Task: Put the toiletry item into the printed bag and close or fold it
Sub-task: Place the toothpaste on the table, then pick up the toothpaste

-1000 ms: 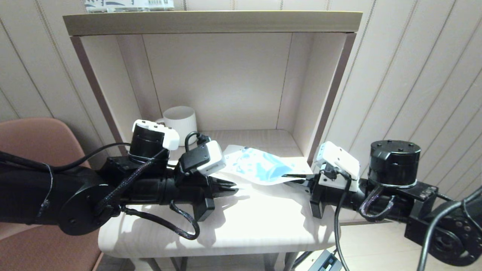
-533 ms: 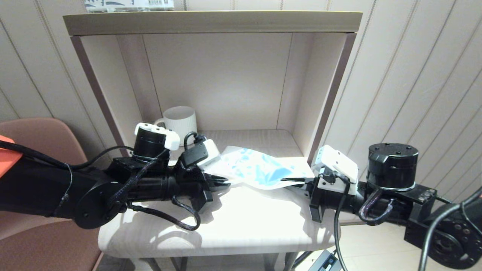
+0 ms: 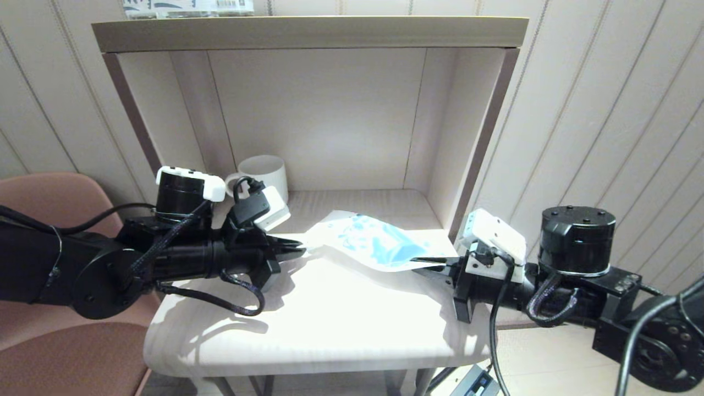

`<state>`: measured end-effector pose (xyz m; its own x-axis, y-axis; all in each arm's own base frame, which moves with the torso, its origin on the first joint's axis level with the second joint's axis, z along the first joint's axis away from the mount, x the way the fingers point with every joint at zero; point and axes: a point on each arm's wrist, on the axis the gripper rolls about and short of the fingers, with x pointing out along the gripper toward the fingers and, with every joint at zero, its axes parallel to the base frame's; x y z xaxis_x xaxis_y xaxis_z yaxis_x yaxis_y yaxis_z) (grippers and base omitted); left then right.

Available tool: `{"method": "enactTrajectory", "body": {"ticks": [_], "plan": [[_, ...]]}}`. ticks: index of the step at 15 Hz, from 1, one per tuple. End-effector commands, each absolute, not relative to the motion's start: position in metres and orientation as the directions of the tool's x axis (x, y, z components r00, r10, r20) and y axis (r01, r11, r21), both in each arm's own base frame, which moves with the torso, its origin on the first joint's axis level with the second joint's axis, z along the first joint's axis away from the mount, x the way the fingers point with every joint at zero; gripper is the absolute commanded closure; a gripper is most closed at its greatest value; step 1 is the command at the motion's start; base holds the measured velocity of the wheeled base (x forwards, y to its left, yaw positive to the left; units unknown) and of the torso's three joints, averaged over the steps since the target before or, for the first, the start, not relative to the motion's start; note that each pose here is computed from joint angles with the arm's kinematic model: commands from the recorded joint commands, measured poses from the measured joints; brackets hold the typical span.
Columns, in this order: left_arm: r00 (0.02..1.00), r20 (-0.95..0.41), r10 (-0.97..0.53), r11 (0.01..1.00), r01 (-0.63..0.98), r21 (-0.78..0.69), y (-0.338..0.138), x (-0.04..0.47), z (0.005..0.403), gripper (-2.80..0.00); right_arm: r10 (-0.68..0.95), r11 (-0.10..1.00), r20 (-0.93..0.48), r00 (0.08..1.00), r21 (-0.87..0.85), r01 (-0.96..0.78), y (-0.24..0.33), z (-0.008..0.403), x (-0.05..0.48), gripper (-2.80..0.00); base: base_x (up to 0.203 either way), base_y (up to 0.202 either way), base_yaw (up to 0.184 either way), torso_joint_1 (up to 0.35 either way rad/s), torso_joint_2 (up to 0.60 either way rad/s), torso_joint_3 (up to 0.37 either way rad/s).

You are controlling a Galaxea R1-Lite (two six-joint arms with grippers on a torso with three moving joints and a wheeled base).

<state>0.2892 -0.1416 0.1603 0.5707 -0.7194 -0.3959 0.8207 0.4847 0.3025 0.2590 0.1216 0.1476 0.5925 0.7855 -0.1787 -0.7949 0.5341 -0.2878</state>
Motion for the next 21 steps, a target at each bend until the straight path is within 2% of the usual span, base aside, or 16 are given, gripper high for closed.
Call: {"method": "enactTrajectory", "body": {"ticks": [1,2,8,11,13,16,21], "plan": [[0.579,-0.404,-0.708,0.491,0.815,0.306,-0.137,0.295,0.156,0.00,0.792,0.533,-0.153,0.592,-0.302,-0.791,0.120,0.155,0.257,0.00,0.000,0.000,0.000,0.000,0.00,0.000],[0.579,-0.412,-0.704,0.489,0.815,0.311,-0.136,0.297,0.152,-2.80,0.793,0.533,-0.145,0.591,-0.304,-0.790,0.120,0.158,0.256,0.00,0.000,0.000,0.000,0.000,0.00,0.000],[0.585,-0.386,-0.713,0.489,0.810,0.324,-0.136,0.296,0.158,-2.80,0.794,0.549,-0.111,0.598,-0.292,-0.783,0.118,0.169,0.253,0.00,0.000,0.000,0.000,0.000,0.00,0.000],[0.618,-0.315,-0.721,0.521,0.782,0.342,-0.122,0.286,0.177,-2.80,0.790,0.576,-0.078,0.608,-0.244,-0.780,0.114,0.182,0.250,0.00,0.000,0.000,0.000,0.000,0.00,0.000],[0.609,-0.257,-0.751,0.537,0.789,0.300,-0.110,0.280,0.194,-2.80,0.805,0.574,-0.076,0.589,-0.153,-0.805,0.119,0.186,0.243,0.00,0.000,0.000,0.000,0.000,0.00,0.000],[0.608,-0.176,-0.774,0.540,0.780,0.316,-0.098,0.266,0.218,-2.80,0.807,0.579,-0.036,0.590,-0.151,-0.801,0.118,0.200,0.237,0.00,0.000,0.000,0.000,0.000,0.00,0.000],[0.598,-0.172,-0.783,0.533,0.787,0.310,-0.095,0.256,0.218,-2.80,0.823,0.564,-0.001,0.569,-0.127,-0.816,0.115,0.226,0.215,0.00,0.000,0.000,0.000,0.000,0.00,0.000]]}}
